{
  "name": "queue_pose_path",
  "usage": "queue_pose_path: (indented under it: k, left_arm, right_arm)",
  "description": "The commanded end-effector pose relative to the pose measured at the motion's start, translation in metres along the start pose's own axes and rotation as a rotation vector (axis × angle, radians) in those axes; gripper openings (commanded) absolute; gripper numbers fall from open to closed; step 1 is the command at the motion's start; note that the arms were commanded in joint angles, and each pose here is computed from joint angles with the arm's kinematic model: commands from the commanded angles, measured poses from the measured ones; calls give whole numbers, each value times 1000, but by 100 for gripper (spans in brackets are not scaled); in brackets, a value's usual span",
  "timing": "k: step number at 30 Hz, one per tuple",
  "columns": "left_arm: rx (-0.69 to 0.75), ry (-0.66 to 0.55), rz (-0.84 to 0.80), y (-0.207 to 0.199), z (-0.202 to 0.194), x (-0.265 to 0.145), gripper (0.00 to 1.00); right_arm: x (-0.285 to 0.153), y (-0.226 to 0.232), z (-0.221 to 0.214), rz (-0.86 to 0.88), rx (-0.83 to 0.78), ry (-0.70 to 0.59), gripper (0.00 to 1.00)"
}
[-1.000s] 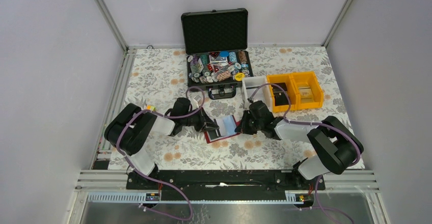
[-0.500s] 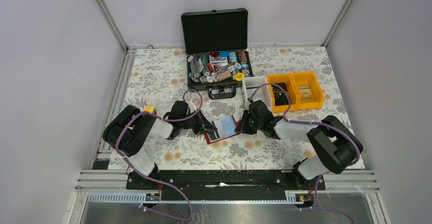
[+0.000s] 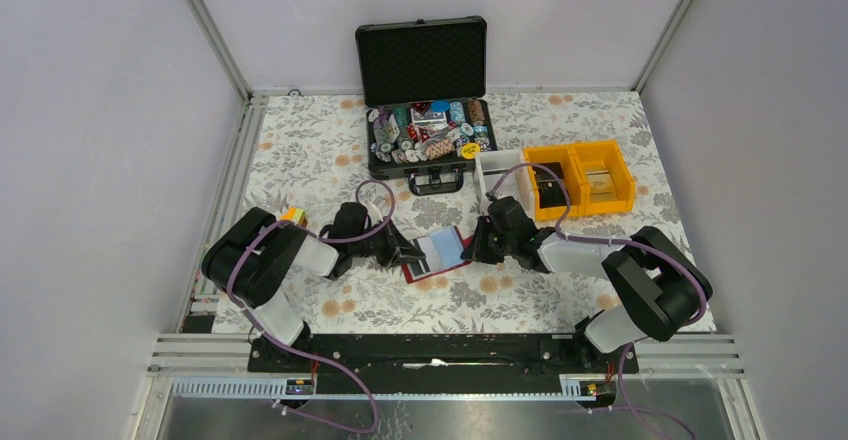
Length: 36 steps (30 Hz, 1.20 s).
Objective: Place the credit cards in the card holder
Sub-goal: Insert the credit card into the card holder.
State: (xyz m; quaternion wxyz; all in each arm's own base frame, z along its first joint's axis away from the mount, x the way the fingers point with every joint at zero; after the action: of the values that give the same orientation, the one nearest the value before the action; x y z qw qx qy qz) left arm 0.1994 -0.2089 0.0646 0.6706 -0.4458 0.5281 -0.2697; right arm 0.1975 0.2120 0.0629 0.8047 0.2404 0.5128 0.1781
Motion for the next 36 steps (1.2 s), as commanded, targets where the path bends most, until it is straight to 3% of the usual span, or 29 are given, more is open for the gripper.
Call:
queue_pose_path:
  k: [1, 36]
  left_arm:
    - [32, -32, -25, -4, 2, -2, 0]
    - [76, -18, -123, -4, 8, 14, 0]
  right_arm:
    - [5, -30, -14, -179, -7, 31, 0]
    - [6, -24, -12, -160, -11, 45, 0]
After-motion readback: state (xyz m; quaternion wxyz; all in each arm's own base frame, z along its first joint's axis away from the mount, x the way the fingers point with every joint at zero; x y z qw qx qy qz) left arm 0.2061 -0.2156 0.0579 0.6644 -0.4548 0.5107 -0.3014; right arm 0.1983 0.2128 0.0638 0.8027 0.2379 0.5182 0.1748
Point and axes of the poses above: each gripper's point midway between its finger pads, its own x axis out along the fingers, its own y axis along the line the jaws close on, z = x × y, the point moved 7 cm from there along -x, back along the fingers, and after that the axes turned 1 degree about x, right-handed, at the moved point
